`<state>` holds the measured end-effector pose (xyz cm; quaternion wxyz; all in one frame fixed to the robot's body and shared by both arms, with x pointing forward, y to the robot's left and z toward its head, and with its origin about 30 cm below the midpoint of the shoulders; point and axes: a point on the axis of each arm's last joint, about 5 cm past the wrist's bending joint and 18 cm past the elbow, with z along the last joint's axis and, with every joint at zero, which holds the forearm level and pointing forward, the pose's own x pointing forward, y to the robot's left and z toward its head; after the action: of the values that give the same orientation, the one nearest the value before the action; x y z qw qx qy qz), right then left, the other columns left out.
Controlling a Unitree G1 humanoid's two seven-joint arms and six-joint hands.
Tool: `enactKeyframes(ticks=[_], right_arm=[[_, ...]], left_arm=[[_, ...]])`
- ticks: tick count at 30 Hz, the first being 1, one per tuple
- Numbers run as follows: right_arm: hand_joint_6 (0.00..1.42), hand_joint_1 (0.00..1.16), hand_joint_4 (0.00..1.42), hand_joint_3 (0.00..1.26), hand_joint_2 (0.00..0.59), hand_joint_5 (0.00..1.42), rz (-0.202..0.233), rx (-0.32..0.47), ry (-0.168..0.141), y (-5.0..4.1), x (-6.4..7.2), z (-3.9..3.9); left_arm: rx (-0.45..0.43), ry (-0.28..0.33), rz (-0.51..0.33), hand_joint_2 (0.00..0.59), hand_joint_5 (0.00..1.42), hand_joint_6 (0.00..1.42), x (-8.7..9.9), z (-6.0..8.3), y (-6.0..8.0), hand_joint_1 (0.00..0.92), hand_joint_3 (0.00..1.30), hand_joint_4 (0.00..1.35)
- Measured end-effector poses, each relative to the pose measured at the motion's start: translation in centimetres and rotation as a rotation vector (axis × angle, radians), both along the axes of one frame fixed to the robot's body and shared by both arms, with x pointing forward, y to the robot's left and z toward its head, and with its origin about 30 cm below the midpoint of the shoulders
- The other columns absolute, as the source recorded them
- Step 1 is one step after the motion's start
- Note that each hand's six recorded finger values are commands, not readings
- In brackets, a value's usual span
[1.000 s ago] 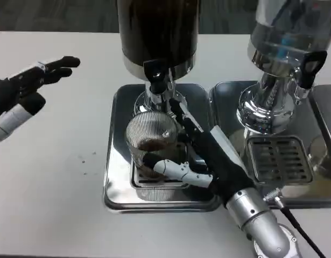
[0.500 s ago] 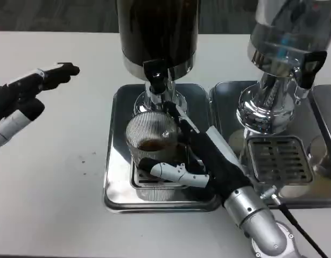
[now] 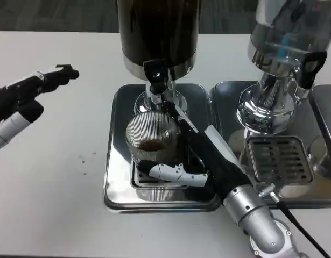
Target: Grasp the cup under the faucet to collect the drink, then remove the cup.
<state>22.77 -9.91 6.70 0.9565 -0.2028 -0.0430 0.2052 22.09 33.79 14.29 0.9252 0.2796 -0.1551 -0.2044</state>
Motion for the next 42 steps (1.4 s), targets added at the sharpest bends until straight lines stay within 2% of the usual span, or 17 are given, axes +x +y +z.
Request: enactKeyframes(ticks=[9,26,35,42], right_arm=[[0.14,0.55,0.0,0.0,0.0,0.0,-0.019,-0.01,-0.006,0.05,0.29,-0.04],[0.18,0.55,0.0,0.0,0.0,0.03,-0.023,-0.044,-0.014,0.34,0.62,0.18],[0.22,0.58,0.03,0.02,0.0,0.11,-0.038,-0.066,-0.023,0.6,0.73,0.33],[0.31,0.59,0.1,0.08,0.0,0.17,-0.051,-0.076,-0.026,0.78,0.82,0.42]], left_arm=[[-0.003,0.011,0.009,0.099,0.13,0.11,-0.33,-0.25,0.16,0.0,0.27,0.11],[-0.008,0.015,0.02,0.107,0.13,0.11,-0.41,-0.29,0.25,0.0,0.27,0.11],[-0.007,0.018,0.022,0.112,0.13,0.11,-0.51,-0.31,0.3,0.0,0.27,0.12],[-0.008,0.019,0.023,0.113,0.13,0.11,-0.55,-0.34,0.31,0.0,0.27,0.12]])
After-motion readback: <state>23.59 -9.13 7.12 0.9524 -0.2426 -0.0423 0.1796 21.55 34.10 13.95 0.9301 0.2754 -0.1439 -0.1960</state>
